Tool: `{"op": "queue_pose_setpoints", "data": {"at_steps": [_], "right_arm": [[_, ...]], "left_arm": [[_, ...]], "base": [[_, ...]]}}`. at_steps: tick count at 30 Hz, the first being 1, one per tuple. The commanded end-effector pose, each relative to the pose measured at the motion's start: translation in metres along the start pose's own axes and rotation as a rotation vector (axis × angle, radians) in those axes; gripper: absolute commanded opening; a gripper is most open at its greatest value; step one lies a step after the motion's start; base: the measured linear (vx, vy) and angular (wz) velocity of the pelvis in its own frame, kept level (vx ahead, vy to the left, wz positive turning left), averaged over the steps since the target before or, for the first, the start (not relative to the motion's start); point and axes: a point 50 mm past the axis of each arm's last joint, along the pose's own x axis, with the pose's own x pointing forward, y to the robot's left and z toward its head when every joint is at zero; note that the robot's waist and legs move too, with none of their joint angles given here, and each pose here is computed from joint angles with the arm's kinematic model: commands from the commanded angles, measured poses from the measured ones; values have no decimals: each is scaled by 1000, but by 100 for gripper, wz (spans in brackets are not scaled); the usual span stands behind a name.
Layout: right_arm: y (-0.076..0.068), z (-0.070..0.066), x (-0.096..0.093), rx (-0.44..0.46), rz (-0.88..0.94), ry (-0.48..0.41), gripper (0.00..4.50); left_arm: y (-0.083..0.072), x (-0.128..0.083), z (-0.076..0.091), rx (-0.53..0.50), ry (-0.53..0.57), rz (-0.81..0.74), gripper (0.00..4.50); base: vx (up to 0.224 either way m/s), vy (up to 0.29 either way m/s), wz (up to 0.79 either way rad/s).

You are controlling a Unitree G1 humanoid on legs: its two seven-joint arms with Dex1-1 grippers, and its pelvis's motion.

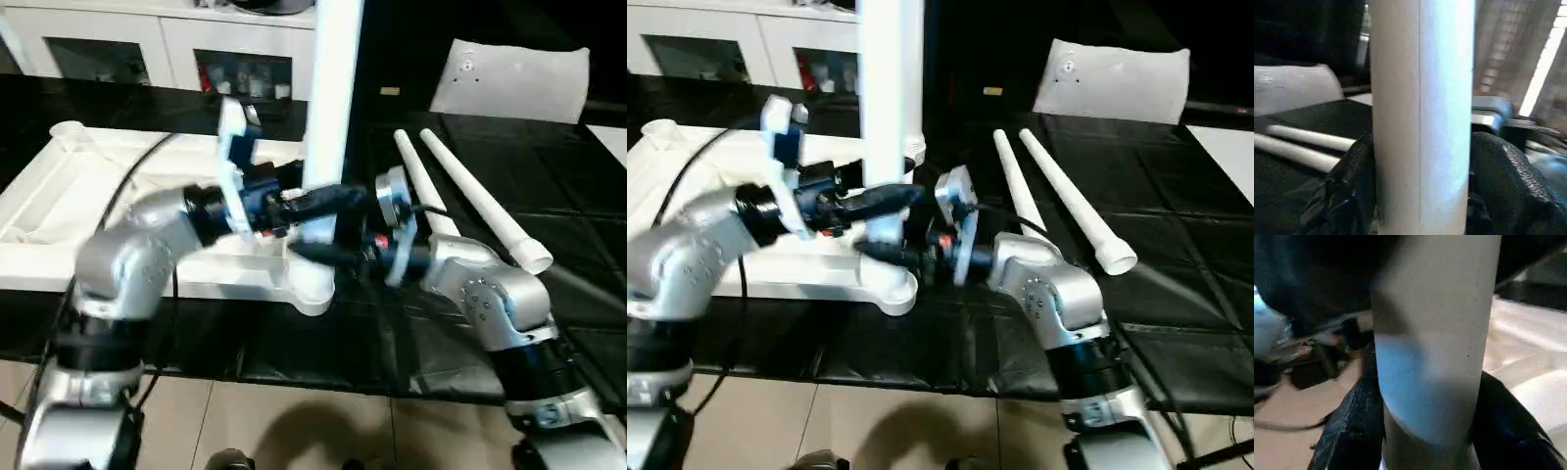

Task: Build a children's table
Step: Pick table leg

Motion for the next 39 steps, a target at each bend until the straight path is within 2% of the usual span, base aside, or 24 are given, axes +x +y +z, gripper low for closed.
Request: {"op": "queue_pose_setpoints", "data": {"at_steps": [1, 2, 3, 6, 9, 15, 26, 35, 36, 37, 39], "right_arm": [[-7, 0, -3, -27, -103, -16, 195], [-8, 0, -2, -33, -124, -16, 195], [-8, 0, -1, -39, -135, -16, 195], [-9, -1, 0, -45, -166, -23, 195], [-10, -3, 2, -56, -194, -21, 195], [-12, -4, 4, -65, -226, -26, 195], [-14, -4, 4, -76, -246, -26, 195], [-17, -1, 4, -70, -277, -20, 195], [-17, -1, 3, -59, -272, -24, 230], [-17, 0, 3, -45, -261, -30, 230], [-16, 2, 3, -33, -245, -37, 269]], "left_arm": [[0, 2, 2, 43, -36, 132, 296], [-1, 4, 3, 50, -59, 175, 296], [-1, 5, 4, 55, -78, 208, 266], [-3, 9, 8, 68, -138, 274, 259], [-5, 13, 8, 84, -149, 340, 219], [-9, 18, 4, 63, -178, 422, 188], [-13, 23, 1, 54, -171, 437, 184], [-5, 21, 4, 12, -169, 459, 184], [-4, 21, 5, 6, -168, 459, 184], [-2, 21, 6, -6, -165, 454, 184], [0, 21, 7, -15, -162, 449, 184]], "base": [[0, 0, 0], [0, 0, 0], [0, 0, 0], [0, 0, 0], [0, 0, 0], [0, 0, 0], [0, 0, 0], [0, 0, 0], [0, 0, 0], [0, 0, 0], [0, 0, 0]]}}
